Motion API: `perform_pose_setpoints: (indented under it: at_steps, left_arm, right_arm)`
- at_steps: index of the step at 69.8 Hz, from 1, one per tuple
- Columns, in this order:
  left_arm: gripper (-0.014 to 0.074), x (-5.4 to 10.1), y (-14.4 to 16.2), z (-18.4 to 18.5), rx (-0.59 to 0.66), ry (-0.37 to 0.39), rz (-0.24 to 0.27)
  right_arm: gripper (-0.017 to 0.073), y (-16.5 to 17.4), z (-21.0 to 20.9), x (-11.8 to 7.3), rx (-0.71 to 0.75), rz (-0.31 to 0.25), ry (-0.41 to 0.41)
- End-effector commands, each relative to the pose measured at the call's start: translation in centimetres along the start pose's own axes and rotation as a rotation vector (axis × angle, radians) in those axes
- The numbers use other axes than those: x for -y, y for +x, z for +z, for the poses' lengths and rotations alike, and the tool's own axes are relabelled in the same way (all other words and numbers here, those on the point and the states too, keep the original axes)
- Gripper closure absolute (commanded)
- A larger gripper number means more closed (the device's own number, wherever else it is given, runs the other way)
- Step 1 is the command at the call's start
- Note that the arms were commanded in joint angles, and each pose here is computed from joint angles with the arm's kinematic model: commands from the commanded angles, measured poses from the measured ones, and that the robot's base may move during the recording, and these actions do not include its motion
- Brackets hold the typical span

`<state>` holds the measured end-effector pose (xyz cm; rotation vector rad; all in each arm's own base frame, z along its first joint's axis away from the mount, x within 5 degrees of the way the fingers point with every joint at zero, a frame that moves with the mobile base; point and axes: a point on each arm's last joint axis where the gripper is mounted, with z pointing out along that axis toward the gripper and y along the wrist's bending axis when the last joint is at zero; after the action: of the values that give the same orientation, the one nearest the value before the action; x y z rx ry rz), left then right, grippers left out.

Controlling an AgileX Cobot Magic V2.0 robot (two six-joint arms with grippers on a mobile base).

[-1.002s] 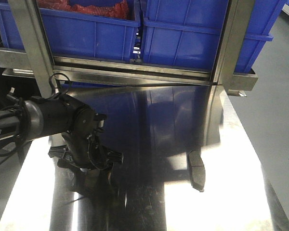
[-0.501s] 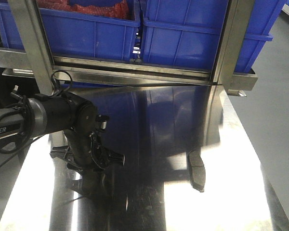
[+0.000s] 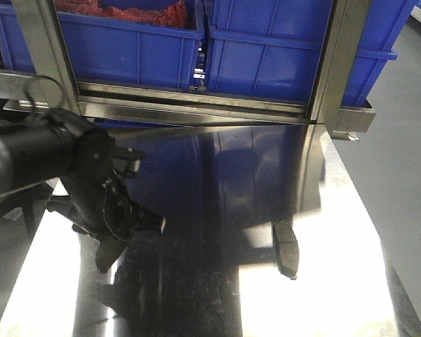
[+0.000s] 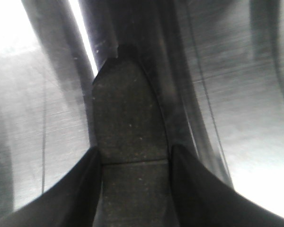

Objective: Move and align brake pads A on conveyor
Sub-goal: 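Close the left gripper on the brake pad and lift it, then move the right arm toward the other brake pad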

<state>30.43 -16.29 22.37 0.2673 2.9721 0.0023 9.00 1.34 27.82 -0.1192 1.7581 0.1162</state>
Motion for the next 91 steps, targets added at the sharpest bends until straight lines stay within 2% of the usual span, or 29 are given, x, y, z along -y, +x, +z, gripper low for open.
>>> perform_pose_setpoints:
  at_steps: [1, 14, 31, 37, 58, 77, 91]
  left_arm:
    - [0.0601, -0.4, 0.2, -4.8, 0.156, 0.042, 0.011]
    - [0.0601, -1.8, 2.6, -8.1, 0.304, 0.05, 0.002]
    - [0.0601, -4.6, 7.3, -10.3, 0.433, -0.023, -0.036]
    - [0.0601, -5.5, 9.1, -10.6, 0.465, -0.04, -0.031]
    - [0.0601, -7.0, 14.1, -12.3, 0.68, 0.069, -0.07]
    - [0.0601, -7.8, 17.1, -11.8, 0.762, 0.11, -0.069]
    - [0.0601, -8.0, 18.0, -12.0, 0.836, 0.142, -0.062]
  right_arm:
    - [0.0065, -1.6, -0.2, 0.0, 0.099, -0.009, -0.001]
    - [0.0065, -1.6, -0.2, 0.0, 0.099, -0.009, -0.001]
    - [0.0065, -1.6, -0.2, 0.0, 0.099, -0.009, -0.001]
    - [0.0065, -1.6, -0.2, 0.0, 0.099, -0.009, -0.001]
    - [0.0065, -1.6, -0.2, 0.0, 0.099, -0.009, -0.001]
    - [0.0065, -1.6, -0.2, 0.0, 0.099, -0.009, -0.001]
    - [0.0065, -1.6, -0.2, 0.0, 0.099, -0.009, -0.001]
